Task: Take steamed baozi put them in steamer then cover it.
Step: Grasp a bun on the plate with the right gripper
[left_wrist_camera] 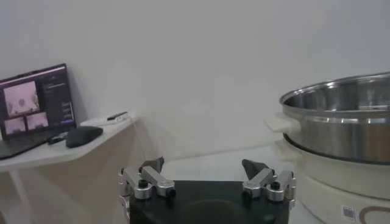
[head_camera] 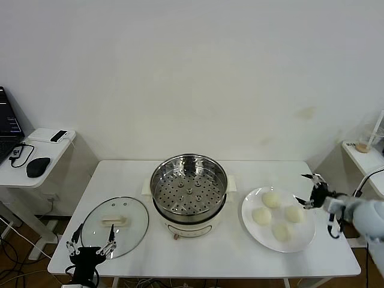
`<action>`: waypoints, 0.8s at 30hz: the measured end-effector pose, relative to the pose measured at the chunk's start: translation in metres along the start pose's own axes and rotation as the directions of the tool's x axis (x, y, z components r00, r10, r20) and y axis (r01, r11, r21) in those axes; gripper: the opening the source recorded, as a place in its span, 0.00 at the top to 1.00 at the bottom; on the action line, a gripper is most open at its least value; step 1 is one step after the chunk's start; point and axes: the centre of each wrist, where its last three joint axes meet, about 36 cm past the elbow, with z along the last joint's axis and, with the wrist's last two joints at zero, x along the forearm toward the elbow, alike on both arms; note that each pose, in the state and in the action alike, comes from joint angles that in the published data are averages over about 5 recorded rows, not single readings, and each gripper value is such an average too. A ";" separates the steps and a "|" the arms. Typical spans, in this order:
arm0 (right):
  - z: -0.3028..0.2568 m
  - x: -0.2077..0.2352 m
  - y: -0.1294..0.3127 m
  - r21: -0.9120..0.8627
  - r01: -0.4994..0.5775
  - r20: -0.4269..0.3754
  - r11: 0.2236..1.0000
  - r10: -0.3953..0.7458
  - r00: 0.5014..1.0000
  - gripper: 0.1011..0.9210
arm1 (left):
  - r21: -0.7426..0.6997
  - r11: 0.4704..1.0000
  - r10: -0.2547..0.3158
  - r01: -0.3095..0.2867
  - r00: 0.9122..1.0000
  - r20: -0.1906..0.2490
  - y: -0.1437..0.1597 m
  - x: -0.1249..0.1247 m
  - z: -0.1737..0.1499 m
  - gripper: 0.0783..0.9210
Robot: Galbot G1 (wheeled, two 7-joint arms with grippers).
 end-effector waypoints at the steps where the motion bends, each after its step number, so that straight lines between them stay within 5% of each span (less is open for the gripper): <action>1: 0.000 -0.005 -0.007 0.014 0.034 -0.003 0.999 -0.034 0.999 0.12 | -0.001 1.000 -0.002 0.002 1.000 0.001 0.000 0.000 0.000 0.12; 12: -0.015 -0.065 -0.044 0.071 0.303 -0.036 0.950 -0.301 0.953 0.12 | -0.012 1.000 -0.024 0.024 1.000 0.013 0.007 -0.004 -0.003 0.12; 24: -0.037 -0.119 -0.058 0.063 0.391 -0.079 0.918 -0.386 0.919 0.12 | -0.022 0.999 -0.036 0.036 0.999 0.013 0.012 -0.004 -0.002 0.12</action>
